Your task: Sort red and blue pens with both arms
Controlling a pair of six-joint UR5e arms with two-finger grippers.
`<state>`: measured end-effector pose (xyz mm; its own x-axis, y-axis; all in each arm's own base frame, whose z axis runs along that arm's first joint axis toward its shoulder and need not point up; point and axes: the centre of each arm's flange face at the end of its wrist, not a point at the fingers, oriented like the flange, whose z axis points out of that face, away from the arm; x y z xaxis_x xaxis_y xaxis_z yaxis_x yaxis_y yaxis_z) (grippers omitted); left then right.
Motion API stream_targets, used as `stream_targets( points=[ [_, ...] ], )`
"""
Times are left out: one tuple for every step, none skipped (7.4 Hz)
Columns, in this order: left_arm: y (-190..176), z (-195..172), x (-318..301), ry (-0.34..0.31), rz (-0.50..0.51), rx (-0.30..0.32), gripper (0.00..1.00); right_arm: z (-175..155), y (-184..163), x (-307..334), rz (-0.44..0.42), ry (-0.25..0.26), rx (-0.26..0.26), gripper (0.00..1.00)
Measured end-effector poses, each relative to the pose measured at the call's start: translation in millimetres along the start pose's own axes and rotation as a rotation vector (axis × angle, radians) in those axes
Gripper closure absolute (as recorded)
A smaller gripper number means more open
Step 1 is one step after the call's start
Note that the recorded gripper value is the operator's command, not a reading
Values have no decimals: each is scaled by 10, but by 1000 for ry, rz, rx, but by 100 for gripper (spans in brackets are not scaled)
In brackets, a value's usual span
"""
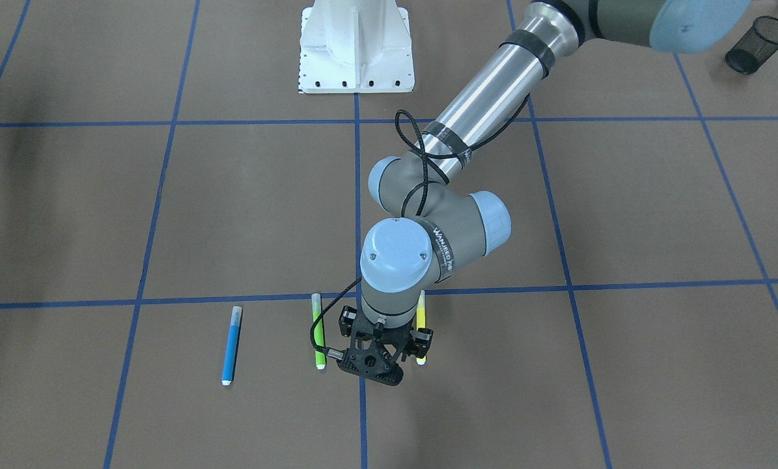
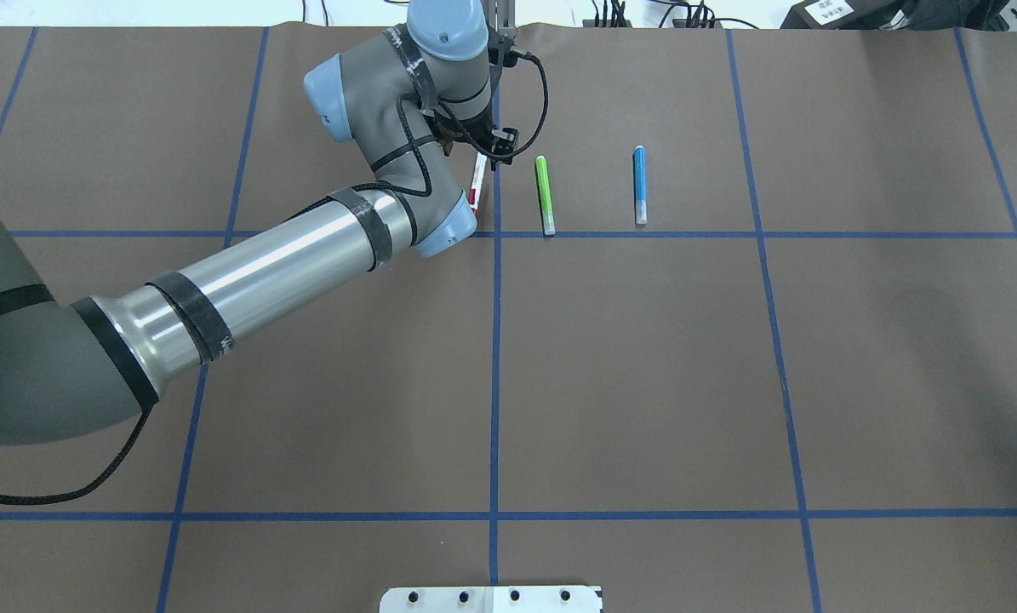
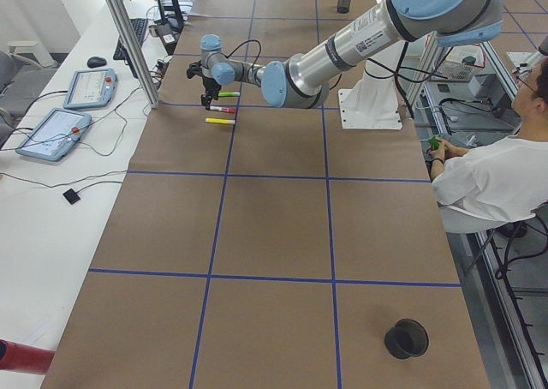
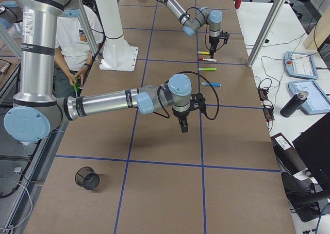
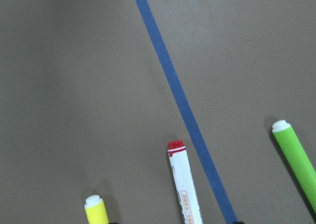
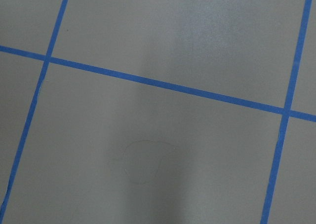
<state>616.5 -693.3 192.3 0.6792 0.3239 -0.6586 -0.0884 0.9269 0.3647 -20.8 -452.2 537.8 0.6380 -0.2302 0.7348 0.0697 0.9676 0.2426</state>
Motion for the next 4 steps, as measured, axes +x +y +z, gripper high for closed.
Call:
stream_targets(
  points=[
    [27, 43, 37, -1, -10, 6, 34, 4, 9, 4, 1, -1, -1, 0],
    [42, 65, 63, -2, -15, 8, 48, 8, 19, 10, 3, -2, -3, 0],
    [50, 73, 83, -1, -17, 8, 51, 10, 23, 12, 3, -2, -3, 0],
    [57, 82, 93, -2, -18, 7, 51, 10, 25, 13, 4, -2, -4, 0]
  ],
)
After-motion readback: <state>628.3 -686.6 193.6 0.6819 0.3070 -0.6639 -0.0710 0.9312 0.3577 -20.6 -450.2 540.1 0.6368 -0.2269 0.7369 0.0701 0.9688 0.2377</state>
